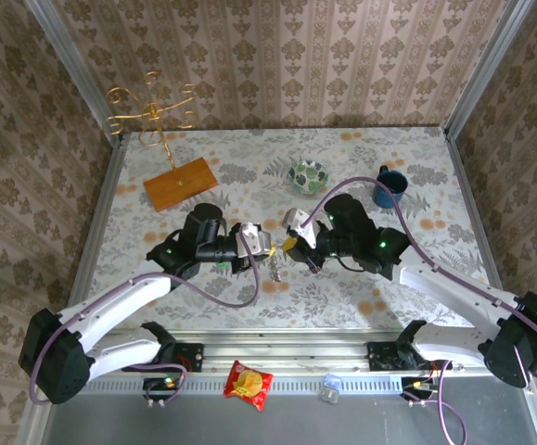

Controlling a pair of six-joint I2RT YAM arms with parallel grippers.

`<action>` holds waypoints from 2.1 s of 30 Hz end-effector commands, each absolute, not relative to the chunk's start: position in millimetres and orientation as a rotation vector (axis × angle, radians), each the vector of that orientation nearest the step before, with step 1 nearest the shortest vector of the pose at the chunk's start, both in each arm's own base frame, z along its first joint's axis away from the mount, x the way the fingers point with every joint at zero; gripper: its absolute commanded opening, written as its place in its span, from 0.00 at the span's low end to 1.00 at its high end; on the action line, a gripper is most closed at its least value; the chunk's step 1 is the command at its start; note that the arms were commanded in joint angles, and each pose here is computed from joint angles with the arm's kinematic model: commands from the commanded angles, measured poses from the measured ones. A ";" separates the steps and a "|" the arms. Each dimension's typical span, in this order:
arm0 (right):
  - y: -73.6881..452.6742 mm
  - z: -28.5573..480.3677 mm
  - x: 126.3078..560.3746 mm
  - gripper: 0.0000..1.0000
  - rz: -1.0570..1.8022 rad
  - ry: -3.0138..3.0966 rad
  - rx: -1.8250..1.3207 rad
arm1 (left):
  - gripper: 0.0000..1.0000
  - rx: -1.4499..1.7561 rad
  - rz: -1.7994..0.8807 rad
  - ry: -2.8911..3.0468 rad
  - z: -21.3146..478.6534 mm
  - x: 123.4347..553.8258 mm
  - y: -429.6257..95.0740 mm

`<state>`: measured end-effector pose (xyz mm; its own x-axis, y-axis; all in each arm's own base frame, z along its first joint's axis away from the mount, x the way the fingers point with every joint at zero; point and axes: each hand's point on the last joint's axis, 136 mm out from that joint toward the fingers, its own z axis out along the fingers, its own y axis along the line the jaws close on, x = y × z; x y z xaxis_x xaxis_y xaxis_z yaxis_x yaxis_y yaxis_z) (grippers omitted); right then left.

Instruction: Put the keys on the keyring

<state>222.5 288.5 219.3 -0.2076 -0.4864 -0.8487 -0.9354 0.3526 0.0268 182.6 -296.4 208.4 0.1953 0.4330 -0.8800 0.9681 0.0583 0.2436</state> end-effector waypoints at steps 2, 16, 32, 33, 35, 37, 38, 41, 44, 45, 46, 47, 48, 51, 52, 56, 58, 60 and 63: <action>295.8 230.4 222.4 0.00 0.755 1.787 -1.268 | 0.00 1.506 -0.730 1.343 227.9 182.7 -304.7; 294.2 229.5 235.2 0.00 0.697 1.817 -1.214 | 0.00 1.515 -0.737 1.330 226.6 179.2 -306.5; 291.8 214.8 242.6 0.00 0.769 1.970 -1.115 | 0.00 1.489 -0.699 1.244 230.0 177.4 -304.3; 291.9 215.1 243.2 0.00 0.782 1.975 -1.106 | 0.00 1.485 -0.697 1.241 230.2 177.6 -304.0; 290.9 215.6 244.3 0.00 0.803 1.981 -1.088 | 0.00 1.480 -0.692 1.237 230.2 177.6 -303.2; 289.7 215.6 246.4 0.00 0.829 1.993 -1.066 | 0.00 1.475 -0.690 1.233 229.5 177.2 -302.6; 289.1 215.2 246.9 0.00 0.839 1.999 -1.059 | 0.00 1.470 -0.690 1.230 230.0 177.2 -302.4; 290.3 214.4 246.5 0.09 0.864 2.007 -1.058 | 0.00 1.454 -0.696 1.224 230.9 177.2 -302.3; 290.1 211.8 246.3 0.19 0.874 2.023 -1.053 | 0.00 1.428 -0.713 1.214 235.6 177.1 -303.2; 289.0 211.3 246.9 0.20 0.874 2.027 -1.050 | 0.00 1.415 -0.718 1.207 238.0 176.9 -303.2; 288.6 211.0 247.6 0.23 0.877 2.029 -1.046 | 0.00 1.402 -0.721 1.204 239.1 177.3 -303.2; 287.6 211.8 247.8 0.25 0.880 2.027 -1.042 | 0.00 1.391 -0.724 1.204 240.1 177.7 -303.2; 286.8 212.2 247.8 0.29 0.884 2.024 -1.040 | 0.00 1.379 -0.732 1.207 240.5 178.0 -303.3; 284.2 219.6 247.1 0.35 0.893 1.980 -1.039 | 0.00 1.332 -0.761 1.212 241.7 179.4 -303.7; 282.7 224.6 246.8 0.36 0.887 1.941 -1.043 | 0.00 1.308 -0.776 1.213 242.2 180.2 -303.9; 276.6 237.5 240.9 0.44 0.794 1.711 -1.121 | 0.00 1.232 -0.847 1.197 246.2 180.8 -304.3; 275.7 237.9 233.2 0.45 0.735 1.579 -1.214 | 0.00 1.209 -0.889 1.181 249.3 180.4 -303.9; 274.2 240.2 235.5 0.45 0.682 1.529 -1.239 | 0.00 1.203 -0.932 1.149 251.3 176.6 -303.6; 277.0 241.2 232.3 0.42 0.685 1.509 -1.294 | 0.00 1.190 -0.962 1.113 253.1 174.1 -302.4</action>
